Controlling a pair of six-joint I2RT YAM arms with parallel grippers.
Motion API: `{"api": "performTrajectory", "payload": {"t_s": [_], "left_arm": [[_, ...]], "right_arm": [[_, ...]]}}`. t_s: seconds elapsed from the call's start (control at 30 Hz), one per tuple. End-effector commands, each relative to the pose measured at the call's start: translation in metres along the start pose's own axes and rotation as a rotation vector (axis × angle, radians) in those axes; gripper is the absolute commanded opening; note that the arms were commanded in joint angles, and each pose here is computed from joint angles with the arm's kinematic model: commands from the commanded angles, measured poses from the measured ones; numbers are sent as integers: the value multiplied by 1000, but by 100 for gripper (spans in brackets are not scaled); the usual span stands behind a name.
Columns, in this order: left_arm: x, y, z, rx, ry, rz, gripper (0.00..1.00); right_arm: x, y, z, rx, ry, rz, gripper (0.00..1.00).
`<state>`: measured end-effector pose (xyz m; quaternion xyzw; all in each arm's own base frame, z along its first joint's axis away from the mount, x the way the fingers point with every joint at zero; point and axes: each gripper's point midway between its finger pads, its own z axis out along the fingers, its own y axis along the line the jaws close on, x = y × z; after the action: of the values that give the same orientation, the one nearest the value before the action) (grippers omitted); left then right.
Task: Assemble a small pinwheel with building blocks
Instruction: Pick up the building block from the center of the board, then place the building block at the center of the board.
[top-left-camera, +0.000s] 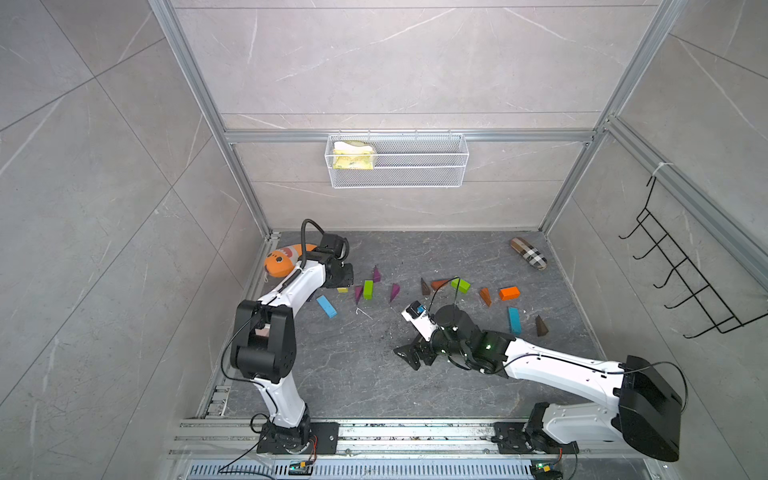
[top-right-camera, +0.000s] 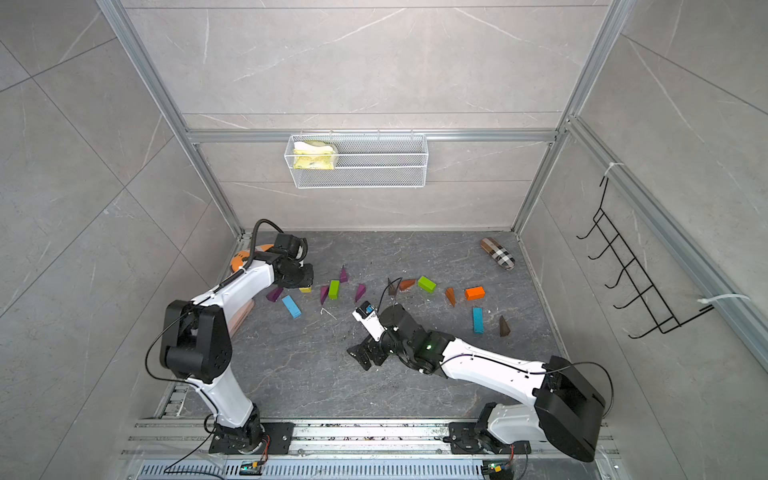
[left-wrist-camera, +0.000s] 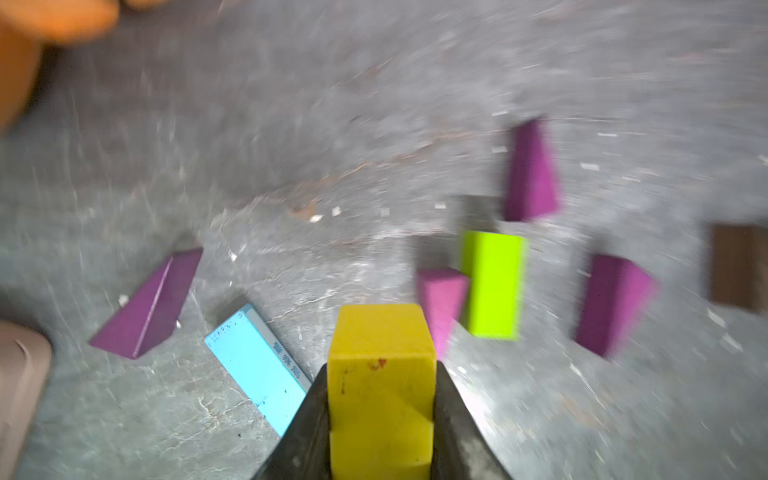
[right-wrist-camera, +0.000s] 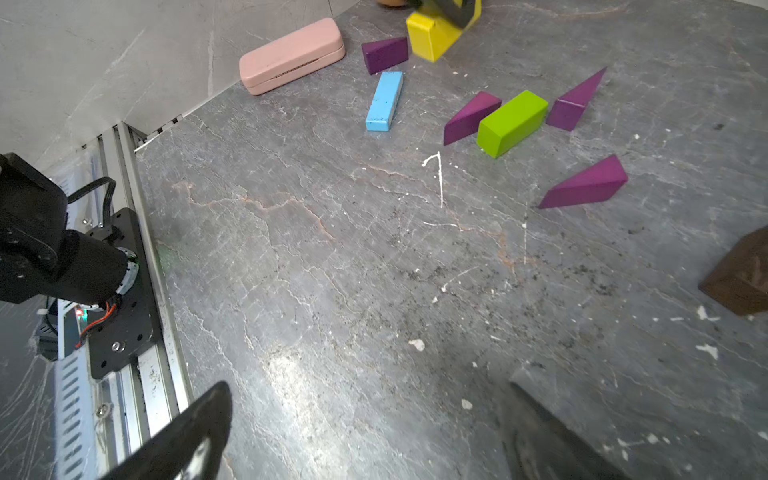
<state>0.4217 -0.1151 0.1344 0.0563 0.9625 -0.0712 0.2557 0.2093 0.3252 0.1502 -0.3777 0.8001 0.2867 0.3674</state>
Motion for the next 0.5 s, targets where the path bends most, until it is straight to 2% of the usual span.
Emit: {"api": "performTrajectory", "payload": {"t_s": [0.0, 0.1, 0.2, 0.3, 0.37, 0.47], "left_arm": [[18, -46, -37, 179, -34, 422, 22], [47, -76, -55, 313, -60, 703, 23], [74, -92, -67, 440, -75, 907, 23], [109, -95, -71, 532, -28, 1115, 23], [127, -93, -70, 572, 28, 1212, 23], [145, -90, -64, 597, 108, 1282, 23]], "right_arm": [[1, 1, -14, 7, -69, -23, 100], [15, 4, -24, -12, -68, -59, 100], [30, 6, -32, -28, -56, -68, 100], [37, 6, -39, -29, -57, -49, 100], [43, 7, -42, -35, -57, -37, 100], [49, 6, -45, -36, -55, -19, 100]]}}
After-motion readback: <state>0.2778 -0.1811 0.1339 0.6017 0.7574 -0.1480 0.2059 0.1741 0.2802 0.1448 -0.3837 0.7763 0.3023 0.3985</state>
